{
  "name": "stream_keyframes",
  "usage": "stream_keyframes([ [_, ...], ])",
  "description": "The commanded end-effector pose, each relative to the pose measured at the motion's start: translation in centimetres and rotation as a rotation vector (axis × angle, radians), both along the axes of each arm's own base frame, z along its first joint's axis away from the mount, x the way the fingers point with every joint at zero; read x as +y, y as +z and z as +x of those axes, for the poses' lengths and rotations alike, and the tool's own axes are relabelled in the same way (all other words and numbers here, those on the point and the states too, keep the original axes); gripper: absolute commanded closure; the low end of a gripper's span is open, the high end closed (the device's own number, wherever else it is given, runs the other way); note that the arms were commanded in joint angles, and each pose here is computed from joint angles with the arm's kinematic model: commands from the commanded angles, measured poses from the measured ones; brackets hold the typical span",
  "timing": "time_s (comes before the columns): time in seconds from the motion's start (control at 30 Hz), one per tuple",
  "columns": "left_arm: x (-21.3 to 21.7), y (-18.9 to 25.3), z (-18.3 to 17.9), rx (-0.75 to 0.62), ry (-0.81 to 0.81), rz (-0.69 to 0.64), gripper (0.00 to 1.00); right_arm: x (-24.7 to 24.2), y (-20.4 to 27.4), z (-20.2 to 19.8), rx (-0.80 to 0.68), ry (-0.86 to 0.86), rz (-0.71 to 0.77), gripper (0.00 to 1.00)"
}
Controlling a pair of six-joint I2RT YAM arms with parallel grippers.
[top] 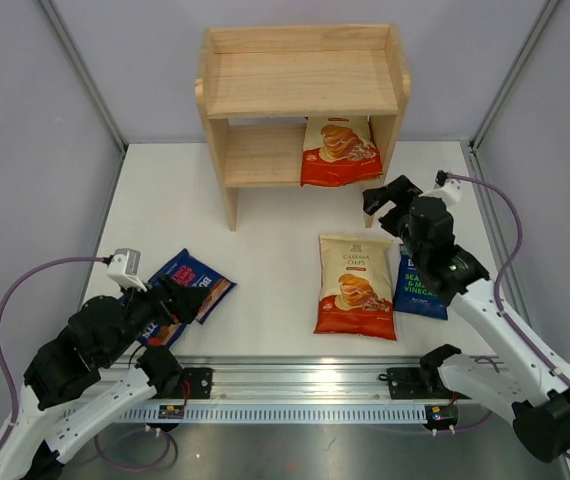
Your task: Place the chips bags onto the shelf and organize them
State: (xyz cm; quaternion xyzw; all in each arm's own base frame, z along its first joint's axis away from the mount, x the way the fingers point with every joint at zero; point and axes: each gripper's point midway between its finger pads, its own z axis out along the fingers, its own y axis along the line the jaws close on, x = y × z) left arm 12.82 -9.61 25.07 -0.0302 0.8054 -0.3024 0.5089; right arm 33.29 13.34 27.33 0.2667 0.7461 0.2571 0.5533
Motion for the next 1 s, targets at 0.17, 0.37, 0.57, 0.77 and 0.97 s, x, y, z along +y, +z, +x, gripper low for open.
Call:
stream_keyframes([
  [0.17,0.8,2.4,-0.3,-0.076,-0.012,0.006,0.01,-1.3,-5.5,-6.1,0.175,0.310,-0.242,0.08],
  [0.37,1.6,2.4,-0.1,-0.075,0.020,0.050,0.01,0.6,-10.4,-7.3,0.308,0.458,-0.217,0.00],
  [0.57,1.9,2.2,0.3,-0.072,0.039,0.079,0.01,-1.8,-13.7,-7.8,0.307,0.296,-0.208,0.02],
  [0.77,1.0,1.7,0.9,-0.081,0.023,0.082,0.01,-0.4,-17.5,-8.7,0.441,0.392,-0.189,0.01],
  [0.97,0.4,1.1,0.6,-0.068,-0.009,0.076,0.01,-0.5,-18.7,-8.9,0.440,0.388,-0.188,0.00],
])
